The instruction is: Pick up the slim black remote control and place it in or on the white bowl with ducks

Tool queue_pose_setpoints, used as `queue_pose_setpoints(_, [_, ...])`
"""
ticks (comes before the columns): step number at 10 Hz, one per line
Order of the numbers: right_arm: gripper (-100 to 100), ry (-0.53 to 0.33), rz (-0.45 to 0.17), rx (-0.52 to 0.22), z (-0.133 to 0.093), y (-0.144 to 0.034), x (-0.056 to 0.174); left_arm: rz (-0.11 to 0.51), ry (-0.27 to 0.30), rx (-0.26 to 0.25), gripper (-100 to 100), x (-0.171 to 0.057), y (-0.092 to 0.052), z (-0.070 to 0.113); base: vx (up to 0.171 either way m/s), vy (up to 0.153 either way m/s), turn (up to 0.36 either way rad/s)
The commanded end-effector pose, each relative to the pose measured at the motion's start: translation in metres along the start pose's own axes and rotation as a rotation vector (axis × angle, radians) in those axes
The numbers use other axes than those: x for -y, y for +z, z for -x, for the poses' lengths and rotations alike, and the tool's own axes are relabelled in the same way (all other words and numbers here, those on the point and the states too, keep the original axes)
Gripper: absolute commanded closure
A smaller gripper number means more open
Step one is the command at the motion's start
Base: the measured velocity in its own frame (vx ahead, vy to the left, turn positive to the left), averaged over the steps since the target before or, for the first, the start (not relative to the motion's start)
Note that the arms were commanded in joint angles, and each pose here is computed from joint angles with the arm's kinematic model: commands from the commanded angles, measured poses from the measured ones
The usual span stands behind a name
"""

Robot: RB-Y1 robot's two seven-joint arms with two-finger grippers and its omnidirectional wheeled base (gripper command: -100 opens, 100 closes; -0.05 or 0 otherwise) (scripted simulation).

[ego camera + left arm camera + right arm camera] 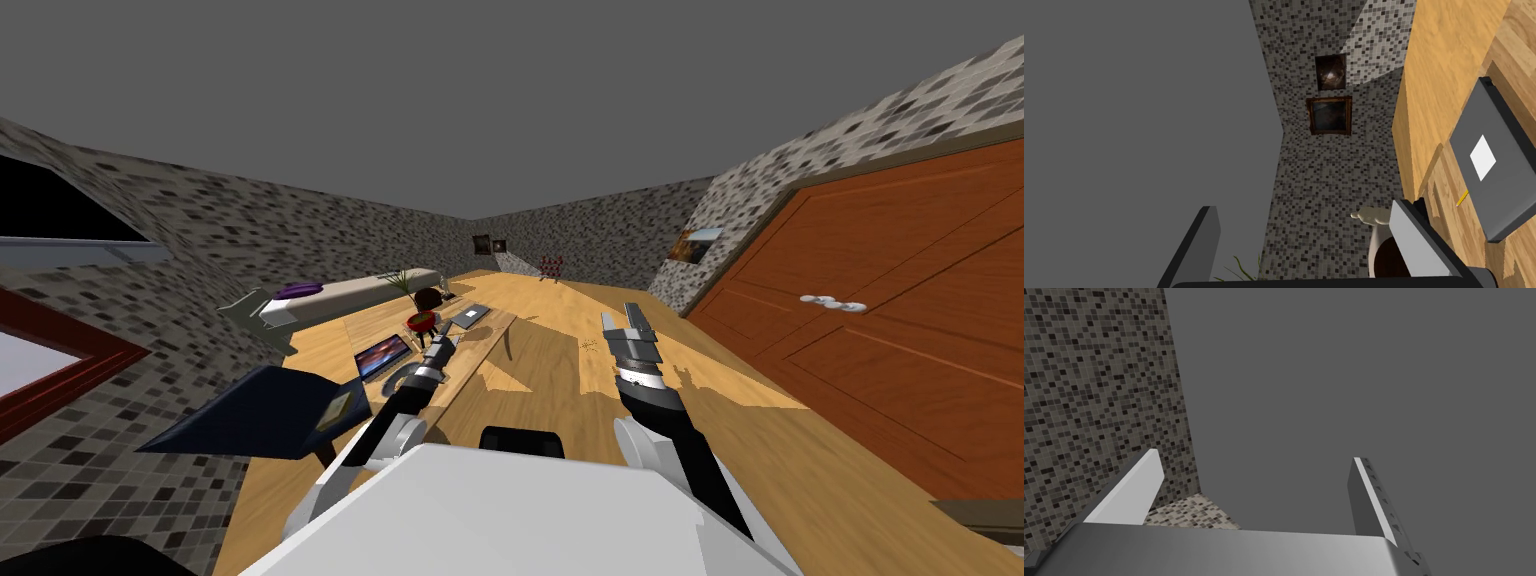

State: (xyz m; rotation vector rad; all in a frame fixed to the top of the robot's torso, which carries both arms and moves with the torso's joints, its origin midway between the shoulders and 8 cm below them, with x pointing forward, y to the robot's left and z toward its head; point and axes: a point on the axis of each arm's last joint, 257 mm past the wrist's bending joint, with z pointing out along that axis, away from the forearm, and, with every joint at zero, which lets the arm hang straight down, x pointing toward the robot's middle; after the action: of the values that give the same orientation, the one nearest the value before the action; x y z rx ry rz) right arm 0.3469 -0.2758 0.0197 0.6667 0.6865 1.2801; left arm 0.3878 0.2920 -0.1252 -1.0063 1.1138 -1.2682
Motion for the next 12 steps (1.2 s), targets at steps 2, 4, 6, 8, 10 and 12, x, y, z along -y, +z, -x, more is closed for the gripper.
queue_pose_setpoints(2, [0,0.0,0.0,0.0,0.0,0.0,0.0,0.124,0.006,-0.015,-100,-0.043,-0.005,0.004,0.009,-0.01,-0.062])
queue_pose_setpoints(4, [0,0.0,0.0,0.0,0.0,0.0,0.0,0.216,0.012,-0.024,-100,-0.072,-0.012,0.008,0.008,-0.008,-0.075])
queue_pose_setpoints(6, [0,0.0,0.0,0.0,0.0,0.0,0.0,0.31,0.02,-0.032,-100,-0.102,-0.022,0.013,0.006,-0.007,-0.071])
queue_pose_setpoints(8, [0,0.0,0.0,0.0,0.0,0.0,0.0,0.411,0.029,-0.039,-100,-0.132,-0.035,0.019,0.006,-0.006,-0.094])
queue_pose_setpoints(10, [0,0.0,0.0,0.0,0.0,0.0,0.0,0.501,0.04,-0.045,-100,-0.159,-0.048,0.027,0.004,-0.001,-0.063])
queue_pose_setpoints(12, [0,0.0,0.0,0.0,0.0,0.0,0.0,0.599,0.054,-0.051,-100,-0.186,-0.064,0.036,0.002,0.002,-0.08])
